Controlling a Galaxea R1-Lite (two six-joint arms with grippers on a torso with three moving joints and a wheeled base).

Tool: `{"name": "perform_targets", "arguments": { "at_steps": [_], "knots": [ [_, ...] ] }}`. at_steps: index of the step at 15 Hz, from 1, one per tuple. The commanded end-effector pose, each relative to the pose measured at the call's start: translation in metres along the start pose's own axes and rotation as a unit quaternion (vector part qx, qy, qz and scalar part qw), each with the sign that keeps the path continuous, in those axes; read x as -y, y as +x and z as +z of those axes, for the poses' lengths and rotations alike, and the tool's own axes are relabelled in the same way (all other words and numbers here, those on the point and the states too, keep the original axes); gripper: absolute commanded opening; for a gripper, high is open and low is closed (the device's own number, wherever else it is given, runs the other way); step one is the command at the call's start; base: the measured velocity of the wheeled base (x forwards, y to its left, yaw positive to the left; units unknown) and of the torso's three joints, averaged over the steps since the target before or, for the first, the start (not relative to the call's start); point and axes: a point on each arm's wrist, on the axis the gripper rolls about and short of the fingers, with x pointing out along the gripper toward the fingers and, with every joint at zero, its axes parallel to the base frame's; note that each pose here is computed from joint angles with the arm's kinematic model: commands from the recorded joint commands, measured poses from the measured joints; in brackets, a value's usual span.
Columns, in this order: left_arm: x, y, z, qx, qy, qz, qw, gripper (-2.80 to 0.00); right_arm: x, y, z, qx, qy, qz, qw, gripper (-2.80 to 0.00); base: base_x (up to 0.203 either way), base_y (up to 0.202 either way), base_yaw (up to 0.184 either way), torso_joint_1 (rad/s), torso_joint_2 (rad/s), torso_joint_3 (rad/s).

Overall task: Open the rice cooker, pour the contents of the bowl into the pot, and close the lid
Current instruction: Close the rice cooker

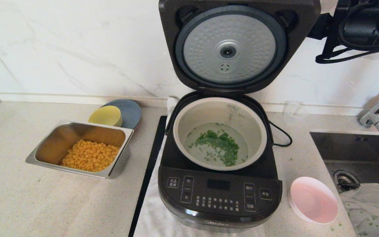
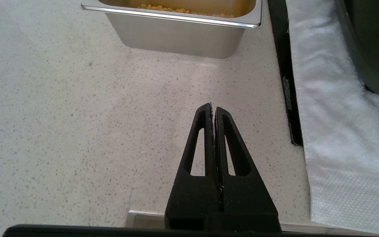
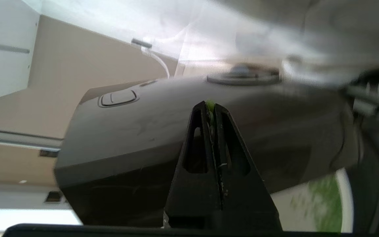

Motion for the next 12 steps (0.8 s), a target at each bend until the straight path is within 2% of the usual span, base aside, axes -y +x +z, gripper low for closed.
{"name": "perform_targets", "arguments": {
  "at_steps": [1, 5, 8, 12],
  "knots": [
    [0.000, 0.000, 0.000, 0.000, 0.000, 0.000, 1.0000, -2.80, -0.009, -0.008, -0.011, -0.021, 0.010, 0.008, 1.000, -2.80, 0.000, 0.000, 0.000, 0.000, 0.00, 0.000],
    [0.000, 0.000, 0.000, -0.001, 0.000, 0.000, 1.0000, -2.80, -0.012, -0.011, -0.036, -0.055, 0.032, 0.009, 0.998, -2.80, 0.000, 0.000, 0.000, 0.000, 0.00, 0.000],
    [0.000, 0.000, 0.000, -0.001, 0.000, 0.000, 1.0000, -2.80, -0.011, -0.005, -0.066, -0.099, 0.054, 0.009, 0.994, -2.80, 0.000, 0.000, 0.000, 0.000, 0.00, 0.000],
    [0.000, 0.000, 0.000, -0.001, 0.000, 0.000, 1.0000, -2.80, 0.003, -0.009, -0.101, -0.143, 0.090, -0.013, 0.986, -2.80, 0.000, 0.000, 0.000, 0.000, 0.00, 0.000]
  ]
}}
